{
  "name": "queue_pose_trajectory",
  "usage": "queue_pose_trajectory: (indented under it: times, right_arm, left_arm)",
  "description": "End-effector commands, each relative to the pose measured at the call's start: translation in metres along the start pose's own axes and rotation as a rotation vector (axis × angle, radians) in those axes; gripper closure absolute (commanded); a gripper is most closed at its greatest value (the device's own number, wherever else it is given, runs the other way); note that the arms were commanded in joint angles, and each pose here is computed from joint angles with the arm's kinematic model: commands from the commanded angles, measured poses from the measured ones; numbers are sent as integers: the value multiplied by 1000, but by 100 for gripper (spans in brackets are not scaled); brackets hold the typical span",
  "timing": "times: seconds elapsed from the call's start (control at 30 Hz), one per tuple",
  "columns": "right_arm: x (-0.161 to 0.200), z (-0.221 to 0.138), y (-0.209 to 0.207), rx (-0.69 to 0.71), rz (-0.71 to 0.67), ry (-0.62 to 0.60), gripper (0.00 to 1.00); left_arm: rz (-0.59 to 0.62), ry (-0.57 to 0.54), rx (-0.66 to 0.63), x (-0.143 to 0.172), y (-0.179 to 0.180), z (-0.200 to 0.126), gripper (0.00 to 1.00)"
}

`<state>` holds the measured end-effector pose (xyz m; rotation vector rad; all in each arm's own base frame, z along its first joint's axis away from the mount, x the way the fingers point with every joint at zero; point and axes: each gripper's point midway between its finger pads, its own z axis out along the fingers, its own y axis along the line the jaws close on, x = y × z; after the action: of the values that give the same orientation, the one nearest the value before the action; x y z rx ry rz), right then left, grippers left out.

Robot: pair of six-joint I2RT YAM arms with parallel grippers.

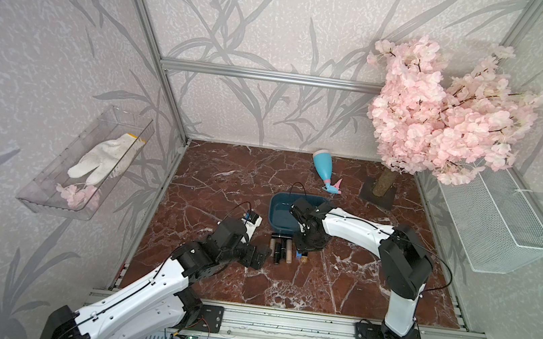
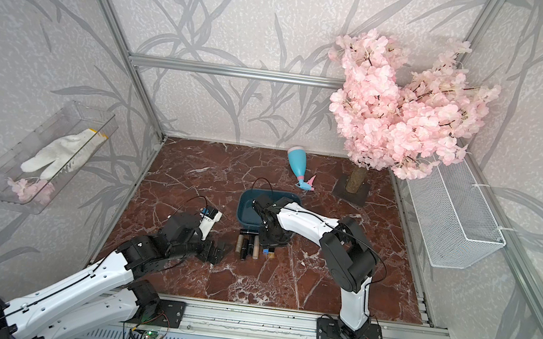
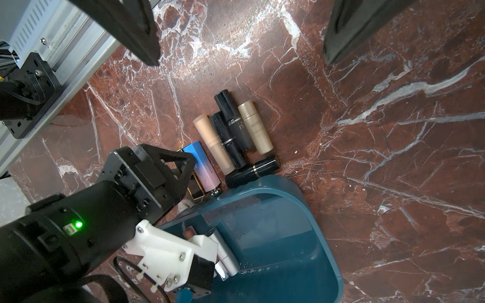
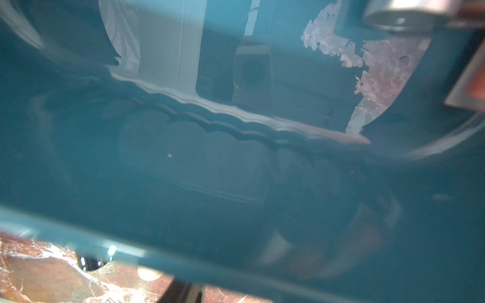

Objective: Put the lipstick into the storage box
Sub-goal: Pick up the lipstick at the center of the board.

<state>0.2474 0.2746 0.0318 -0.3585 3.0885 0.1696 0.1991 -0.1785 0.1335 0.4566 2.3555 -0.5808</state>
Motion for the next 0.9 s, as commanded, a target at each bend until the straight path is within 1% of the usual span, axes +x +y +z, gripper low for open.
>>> queue_pose_trajectory:
  times: [0.0, 0.03, 0.17, 0.27, 0.5, 0.87]
  right_arm:
    - [5, 5, -12, 32, 10, 7, 60]
    - [4, 1, -11, 23, 9, -6, 59]
    - [7, -10, -16, 25, 17, -44, 50]
    - [9, -9, -21, 44, 19, -39, 49]
    - [8, -1, -22, 59, 21, -21, 50]
    - [7, -7, -37, 73, 51, -41, 59]
  left_arm:
    - [17, -39, 18, -14, -5, -5, 0]
    - [19, -41, 20, -14, -6, -5, 0]
    - [16, -45, 23, -14, -6, -4, 0]
    - [15, -50, 31, -15, -7, -4, 0]
    - [17, -45, 32, -14, -7, -5, 0]
    - [24, -53, 36, -16, -8, -4, 0]
